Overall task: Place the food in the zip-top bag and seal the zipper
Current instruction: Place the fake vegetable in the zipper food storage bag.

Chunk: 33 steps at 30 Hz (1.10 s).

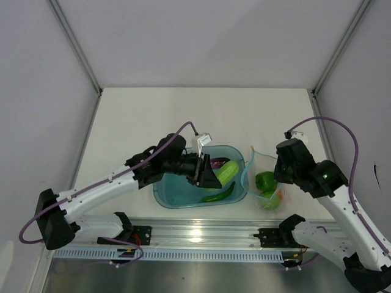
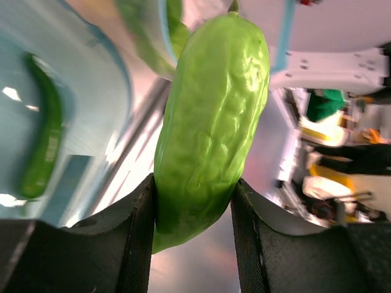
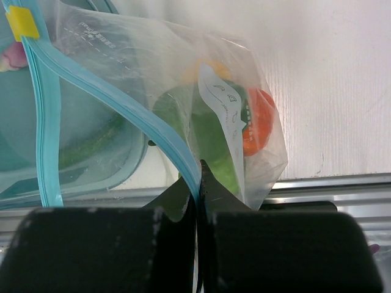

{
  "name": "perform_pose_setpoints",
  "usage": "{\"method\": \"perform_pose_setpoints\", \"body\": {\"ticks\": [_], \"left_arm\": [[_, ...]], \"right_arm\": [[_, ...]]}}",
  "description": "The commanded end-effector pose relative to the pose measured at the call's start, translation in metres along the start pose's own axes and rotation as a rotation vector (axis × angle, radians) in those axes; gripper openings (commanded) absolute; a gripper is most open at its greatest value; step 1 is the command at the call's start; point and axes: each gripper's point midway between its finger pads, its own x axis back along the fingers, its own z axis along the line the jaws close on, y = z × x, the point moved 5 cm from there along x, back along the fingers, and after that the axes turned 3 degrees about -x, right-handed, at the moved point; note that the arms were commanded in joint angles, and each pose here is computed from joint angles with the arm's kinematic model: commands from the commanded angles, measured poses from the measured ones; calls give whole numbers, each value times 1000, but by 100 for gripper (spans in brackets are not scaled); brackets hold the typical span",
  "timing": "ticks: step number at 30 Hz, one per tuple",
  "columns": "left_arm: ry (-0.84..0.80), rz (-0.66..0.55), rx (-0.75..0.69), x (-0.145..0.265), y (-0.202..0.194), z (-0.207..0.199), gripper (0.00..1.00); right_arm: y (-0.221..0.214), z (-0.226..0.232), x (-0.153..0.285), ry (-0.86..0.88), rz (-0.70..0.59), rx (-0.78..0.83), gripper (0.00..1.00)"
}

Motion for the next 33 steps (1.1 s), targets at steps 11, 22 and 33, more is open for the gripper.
{"method": "perform_pose_setpoints", "body": {"ticks": [11, 22, 33], "left_arm": [[-406, 193, 351, -27, -12, -58, 11], [-338, 194, 587, -67, -5, -55, 9], [-326, 93, 819, -77, 19, -56, 4]], "right_arm": [[4, 1, -6, -45, -72, -2, 0], [7, 6, 3, -70, -129, 39, 0], [9, 11, 15, -68, -171, 66, 0]]}}
